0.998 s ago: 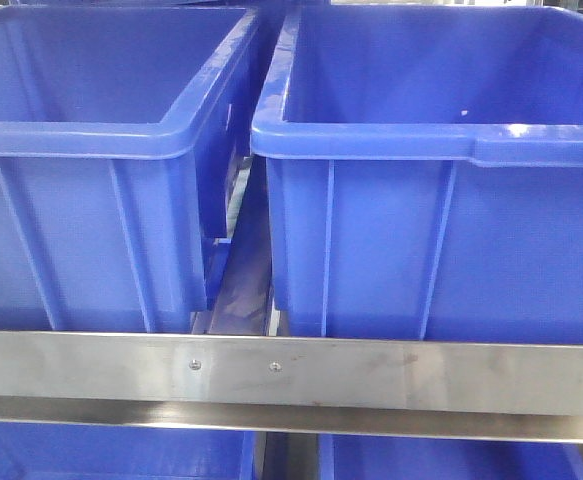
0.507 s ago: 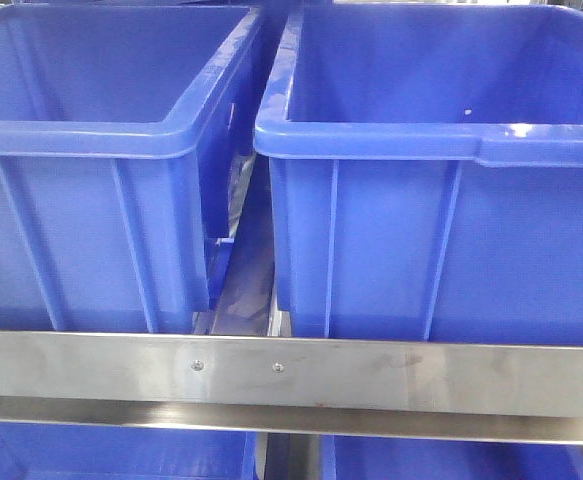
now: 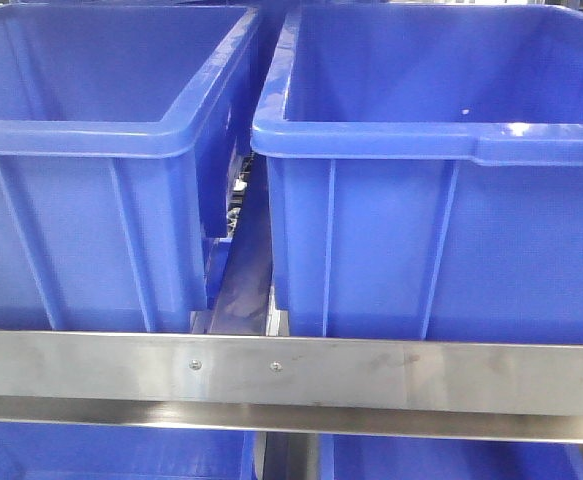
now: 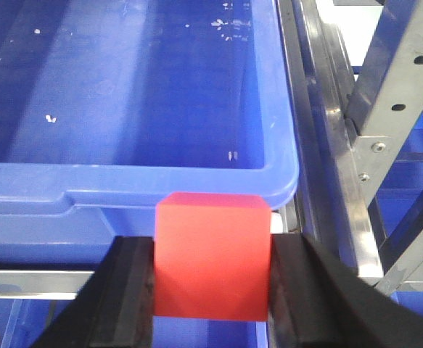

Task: Sort and place red and blue blocks on shelf

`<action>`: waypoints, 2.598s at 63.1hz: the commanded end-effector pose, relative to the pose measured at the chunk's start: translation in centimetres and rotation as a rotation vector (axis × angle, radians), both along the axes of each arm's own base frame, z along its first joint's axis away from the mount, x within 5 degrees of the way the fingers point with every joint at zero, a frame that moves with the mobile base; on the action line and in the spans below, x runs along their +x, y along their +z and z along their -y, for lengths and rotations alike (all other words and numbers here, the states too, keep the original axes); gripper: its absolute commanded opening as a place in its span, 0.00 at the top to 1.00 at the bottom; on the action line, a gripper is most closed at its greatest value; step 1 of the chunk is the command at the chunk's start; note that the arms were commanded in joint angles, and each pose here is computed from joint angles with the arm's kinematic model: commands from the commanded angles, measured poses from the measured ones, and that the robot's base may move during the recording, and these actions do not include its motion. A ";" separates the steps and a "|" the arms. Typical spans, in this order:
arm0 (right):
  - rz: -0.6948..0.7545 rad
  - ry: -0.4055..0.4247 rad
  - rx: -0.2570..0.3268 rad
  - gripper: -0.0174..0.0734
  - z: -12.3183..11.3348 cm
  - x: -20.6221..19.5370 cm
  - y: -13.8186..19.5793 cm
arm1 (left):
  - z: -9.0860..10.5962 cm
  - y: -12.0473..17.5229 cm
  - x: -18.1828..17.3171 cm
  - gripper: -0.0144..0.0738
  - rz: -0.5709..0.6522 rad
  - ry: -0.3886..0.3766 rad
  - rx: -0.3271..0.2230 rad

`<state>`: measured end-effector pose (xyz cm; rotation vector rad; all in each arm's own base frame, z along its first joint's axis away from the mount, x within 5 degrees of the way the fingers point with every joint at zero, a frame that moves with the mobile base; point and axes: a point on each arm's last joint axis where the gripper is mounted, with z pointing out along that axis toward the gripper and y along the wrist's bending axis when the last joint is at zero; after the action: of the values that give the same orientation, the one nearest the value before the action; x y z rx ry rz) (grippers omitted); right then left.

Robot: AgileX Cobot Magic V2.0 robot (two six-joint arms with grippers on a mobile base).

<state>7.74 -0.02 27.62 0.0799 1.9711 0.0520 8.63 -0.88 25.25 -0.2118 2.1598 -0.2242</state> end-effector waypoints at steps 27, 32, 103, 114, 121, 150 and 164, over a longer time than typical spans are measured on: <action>0.104 -0.002 -0.010 0.74 0.0 0.3 1.6 | 0.1 1.6 0.5 0.70 0.107 0.000 -0.018; 0.104 -0.002 -0.010 0.74 0.0 0.3 1.6 | 0.1 1.6 0.5 0.70 0.107 0.000 -0.018; 0.104 0.001 -0.010 0.74 0.0 0.3 1.6 | 0.2 1.6 0.5 0.70 0.107 -0.015 -0.019; 0.104 0.001 -0.010 0.74 0.0 0.3 1.6 | 0.2 1.6 0.5 0.70 0.107 -0.015 -0.019; 0.104 0.001 -0.010 0.74 0.0 0.3 1.6 | 0.2 1.6 0.5 0.70 0.107 -0.015 -0.019; 0.104 0.001 -0.010 0.74 0.0 0.3 1.6 | 0.2 1.6 0.5 0.70 0.107 -0.015 -0.019; 0.104 0.001 -0.010 0.74 0.0 0.3 1.6 | 0.2 1.6 0.5 0.70 0.107 -0.015 -0.019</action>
<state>7.74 -0.02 27.62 0.0799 1.9711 0.0520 8.63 -0.95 25.25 -0.2035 2.1609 -0.2286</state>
